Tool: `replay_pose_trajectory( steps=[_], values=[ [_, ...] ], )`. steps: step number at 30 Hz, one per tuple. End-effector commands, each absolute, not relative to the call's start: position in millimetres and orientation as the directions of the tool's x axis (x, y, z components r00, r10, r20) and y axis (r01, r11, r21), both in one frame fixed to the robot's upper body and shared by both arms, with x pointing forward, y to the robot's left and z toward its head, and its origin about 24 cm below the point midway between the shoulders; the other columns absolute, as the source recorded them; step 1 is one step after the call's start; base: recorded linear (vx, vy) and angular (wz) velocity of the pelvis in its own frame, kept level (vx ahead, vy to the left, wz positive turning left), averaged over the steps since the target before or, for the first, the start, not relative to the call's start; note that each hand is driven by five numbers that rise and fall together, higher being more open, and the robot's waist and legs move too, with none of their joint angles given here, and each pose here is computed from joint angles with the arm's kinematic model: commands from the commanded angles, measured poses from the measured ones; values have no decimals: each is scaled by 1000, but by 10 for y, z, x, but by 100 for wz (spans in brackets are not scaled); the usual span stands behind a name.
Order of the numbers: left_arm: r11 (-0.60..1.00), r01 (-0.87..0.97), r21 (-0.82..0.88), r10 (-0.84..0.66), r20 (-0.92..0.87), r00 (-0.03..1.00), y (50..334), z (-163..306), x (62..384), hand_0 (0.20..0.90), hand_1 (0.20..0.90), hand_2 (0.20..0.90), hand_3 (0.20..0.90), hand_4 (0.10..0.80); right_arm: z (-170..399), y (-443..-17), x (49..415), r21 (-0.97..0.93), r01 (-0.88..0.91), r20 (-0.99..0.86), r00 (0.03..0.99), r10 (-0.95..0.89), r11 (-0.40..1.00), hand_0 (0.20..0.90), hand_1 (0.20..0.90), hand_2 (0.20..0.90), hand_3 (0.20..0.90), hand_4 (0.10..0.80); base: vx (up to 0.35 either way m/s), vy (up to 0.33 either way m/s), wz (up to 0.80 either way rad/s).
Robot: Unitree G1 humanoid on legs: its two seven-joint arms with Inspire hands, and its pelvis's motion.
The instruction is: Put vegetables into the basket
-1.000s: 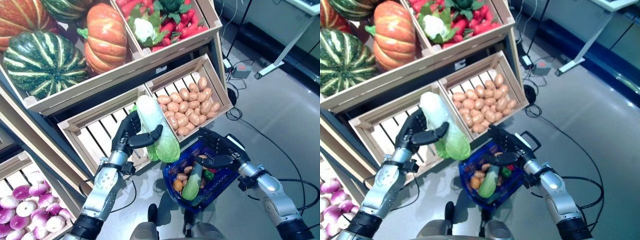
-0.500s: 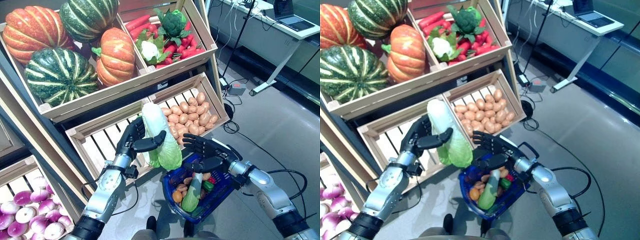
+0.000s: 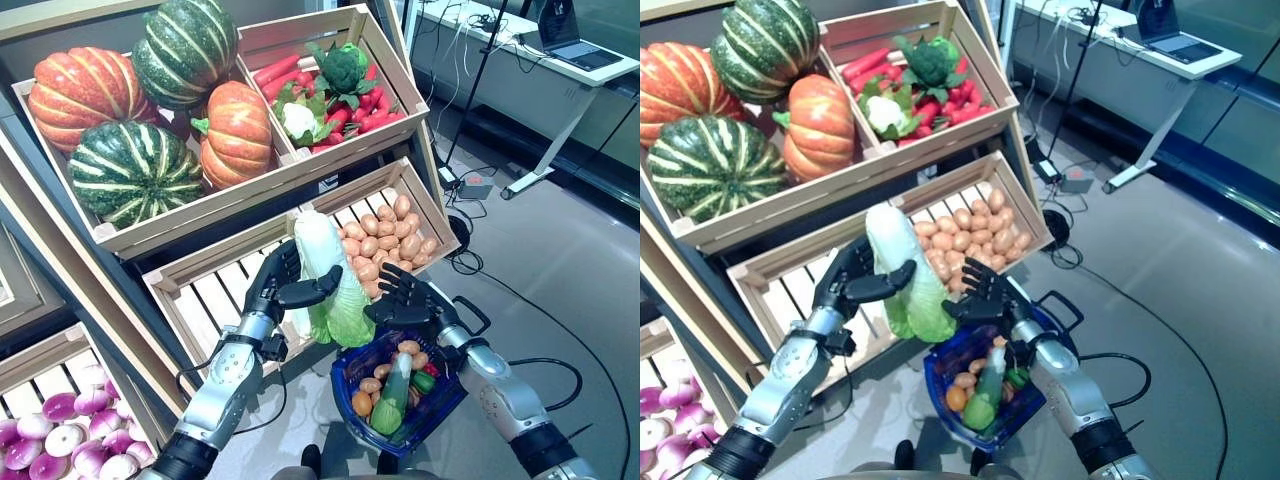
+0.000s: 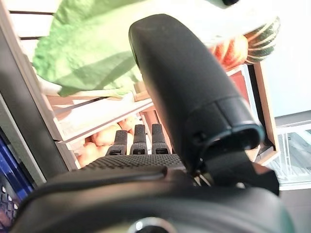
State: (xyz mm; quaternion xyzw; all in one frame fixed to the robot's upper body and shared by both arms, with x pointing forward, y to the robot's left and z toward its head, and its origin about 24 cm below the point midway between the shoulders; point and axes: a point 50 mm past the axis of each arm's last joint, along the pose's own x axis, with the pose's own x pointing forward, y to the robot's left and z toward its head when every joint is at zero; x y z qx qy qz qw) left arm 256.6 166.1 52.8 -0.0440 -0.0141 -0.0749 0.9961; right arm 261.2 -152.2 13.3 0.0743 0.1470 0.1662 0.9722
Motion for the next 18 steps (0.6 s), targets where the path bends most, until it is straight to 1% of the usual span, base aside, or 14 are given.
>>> replay_pose_trajectory(
  steps=[1, 2, 5, 8, 10, 13, 15, 16, 18],
  values=[
    [943, 303, -136, -256, 282, 925, 1486, 1042, 2732, 300, 300, 300, 300, 400, 474, -1194, 2781, 263, -544, -106, 805, 584, 797, 900, 900, 900, 900, 800, 0, 0, 0],
    [935, 324, -143, -275, 283, 919, 1475, 1042, 2729, 300, 300, 300, 300, 400, 475, -1185, 2775, 268, -560, -104, 792, 602, 784, 900, 900, 900, 900, 800, 0, 0, 0],
    [883, 443, -153, -387, 295, 874, 1392, 1047, 2698, 300, 300, 300, 300, 400, 432, -1160, 2737, 270, -642, -145, 710, 689, 718, 900, 900, 900, 900, 800, 8, -3, 4],
    [851, 504, -149, -446, 302, 842, 1352, 1055, 2670, 300, 300, 300, 300, 400, 410, -1179, 2712, 275, -675, -171, 666, 726, 685, 900, 900, 900, 900, 800, 10, -1, 5],
    [840, 522, -148, -463, 305, 832, 1340, 1059, 2663, 300, 300, 300, 300, 400, 409, -1186, 2707, 279, -683, -175, 655, 735, 675, 900, 900, 900, 900, 800, 0, 0, 0],
    [778, 608, -161, -550, 294, 782, 1278, 1031, 2640, 300, 300, 300, 300, 400, 358, -1168, 2650, 339, -719, -193, 579, 792, 607, 900, 900, 900, 900, 800, 0, 0, 0],
    [746, 640, -186, -579, 293, 761, 1257, 1023, 2631, 300, 300, 300, 300, 400, 336, -1170, 2629, 348, -724, -206, 561, 802, 595, 900, 900, 900, 900, 800, 0, 0, 0],
    [696, 680, -229, -618, 293, 730, 1215, 1008, 2606, 300, 300, 300, 300, 400, 313, -1187, 2607, 347, -736, -218, 540, 813, 582, 900, 900, 900, 900, 800, 0, 0, 0],
    [643, 720, -262, -658, 293, 694, 1166, 994, 2584, 300, 300, 300, 300, 400, 311, -1196, 2609, 354, -735, -220, 537, 815, 579, 900, 900, 900, 900, 800, 0, 0, 0]
  ],
)
